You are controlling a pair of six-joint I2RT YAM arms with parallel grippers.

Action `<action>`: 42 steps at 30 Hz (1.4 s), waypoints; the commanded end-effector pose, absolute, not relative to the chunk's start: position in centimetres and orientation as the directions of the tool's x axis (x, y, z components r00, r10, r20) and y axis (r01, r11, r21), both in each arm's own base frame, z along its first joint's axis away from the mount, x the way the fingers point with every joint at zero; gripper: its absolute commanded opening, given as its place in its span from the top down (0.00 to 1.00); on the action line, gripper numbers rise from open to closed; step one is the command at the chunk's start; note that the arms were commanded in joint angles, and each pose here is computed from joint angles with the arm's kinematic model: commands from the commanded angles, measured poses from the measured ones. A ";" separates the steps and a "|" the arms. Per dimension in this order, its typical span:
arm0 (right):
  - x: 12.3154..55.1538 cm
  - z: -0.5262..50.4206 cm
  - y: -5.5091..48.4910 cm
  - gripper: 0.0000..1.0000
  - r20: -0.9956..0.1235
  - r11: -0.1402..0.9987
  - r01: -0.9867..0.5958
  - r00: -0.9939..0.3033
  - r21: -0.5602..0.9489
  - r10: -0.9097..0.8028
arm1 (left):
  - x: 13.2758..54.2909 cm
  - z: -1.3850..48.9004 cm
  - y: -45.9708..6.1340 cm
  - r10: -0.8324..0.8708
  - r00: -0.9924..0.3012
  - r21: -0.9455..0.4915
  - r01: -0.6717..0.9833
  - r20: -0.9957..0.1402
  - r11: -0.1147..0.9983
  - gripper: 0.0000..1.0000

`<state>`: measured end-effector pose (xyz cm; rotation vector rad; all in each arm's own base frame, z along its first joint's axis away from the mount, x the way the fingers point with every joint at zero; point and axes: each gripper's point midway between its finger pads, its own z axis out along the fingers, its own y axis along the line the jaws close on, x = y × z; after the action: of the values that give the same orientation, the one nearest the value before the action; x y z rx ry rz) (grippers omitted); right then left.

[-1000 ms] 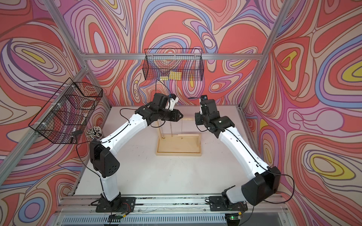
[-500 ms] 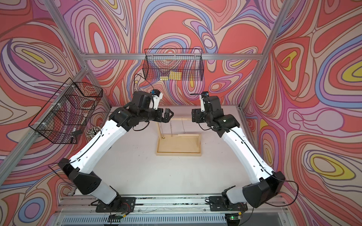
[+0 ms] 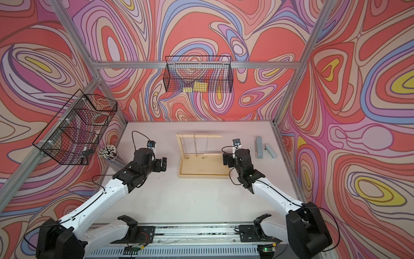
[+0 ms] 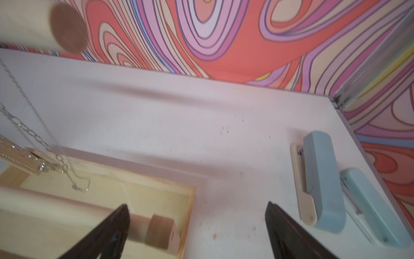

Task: Hang the necklace on the jewelry display stand
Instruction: Reset both arms

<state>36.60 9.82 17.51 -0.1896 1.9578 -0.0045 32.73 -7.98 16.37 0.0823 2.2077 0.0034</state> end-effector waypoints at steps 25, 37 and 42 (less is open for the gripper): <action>40.3 14.3 -2.3 0.02 -0.981 0.985 0.174 -0.192 0.005 0.039 | 39.3 8.7 0.7 -0.004 -0.377 0.024 -0.068 -0.926 0.997 0.04; 42.3 10.0 -2.9 0.02 -0.967 0.975 0.220 -0.251 -0.011 0.046 | 39.4 8.9 0.7 -0.002 -0.360 0.024 -0.068 -0.933 0.997 0.01; 42.2 10.1 -3.0 0.02 -0.970 0.974 0.226 -0.239 -0.011 0.044 | 39.4 8.9 0.8 -0.002 -0.358 0.024 -0.070 -0.934 0.997 0.01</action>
<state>41.80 -2.81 8.91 0.1783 1.8542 -0.1670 38.82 0.80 7.84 -0.0464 1.9777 0.0838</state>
